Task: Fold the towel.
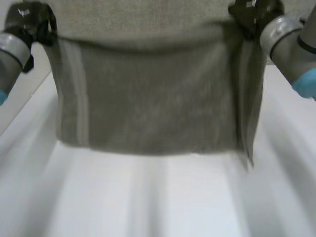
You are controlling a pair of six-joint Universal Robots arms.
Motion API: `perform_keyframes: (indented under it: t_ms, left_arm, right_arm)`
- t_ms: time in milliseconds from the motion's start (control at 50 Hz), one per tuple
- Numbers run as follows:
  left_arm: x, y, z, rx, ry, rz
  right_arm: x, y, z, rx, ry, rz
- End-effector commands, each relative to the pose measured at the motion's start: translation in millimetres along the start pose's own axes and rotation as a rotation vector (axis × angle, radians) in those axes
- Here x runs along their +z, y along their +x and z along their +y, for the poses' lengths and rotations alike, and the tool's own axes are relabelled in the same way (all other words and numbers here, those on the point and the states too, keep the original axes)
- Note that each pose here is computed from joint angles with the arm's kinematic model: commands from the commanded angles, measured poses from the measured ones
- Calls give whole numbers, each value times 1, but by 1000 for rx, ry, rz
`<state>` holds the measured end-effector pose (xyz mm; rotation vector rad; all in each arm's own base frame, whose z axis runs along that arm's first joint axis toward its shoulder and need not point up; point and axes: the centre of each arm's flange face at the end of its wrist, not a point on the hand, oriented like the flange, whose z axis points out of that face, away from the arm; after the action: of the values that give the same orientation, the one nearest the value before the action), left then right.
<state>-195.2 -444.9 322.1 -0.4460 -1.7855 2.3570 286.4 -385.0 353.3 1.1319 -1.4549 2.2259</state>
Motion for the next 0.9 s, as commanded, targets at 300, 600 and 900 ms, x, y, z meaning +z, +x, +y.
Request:
perform_keyframes:
  t_ms: [300,600,900]
  left_arm:
    - [20,-2,-60,-92,249,-42]
    - [-40,28,118,-121,-149,75]
    - [-77,36,145,54,-292,143]
  right_arm:
    - [15,30,-26,116,226,205]
    - [-37,-117,96,210,-111,-265]
    - [-82,-131,127,236,-325,-330]
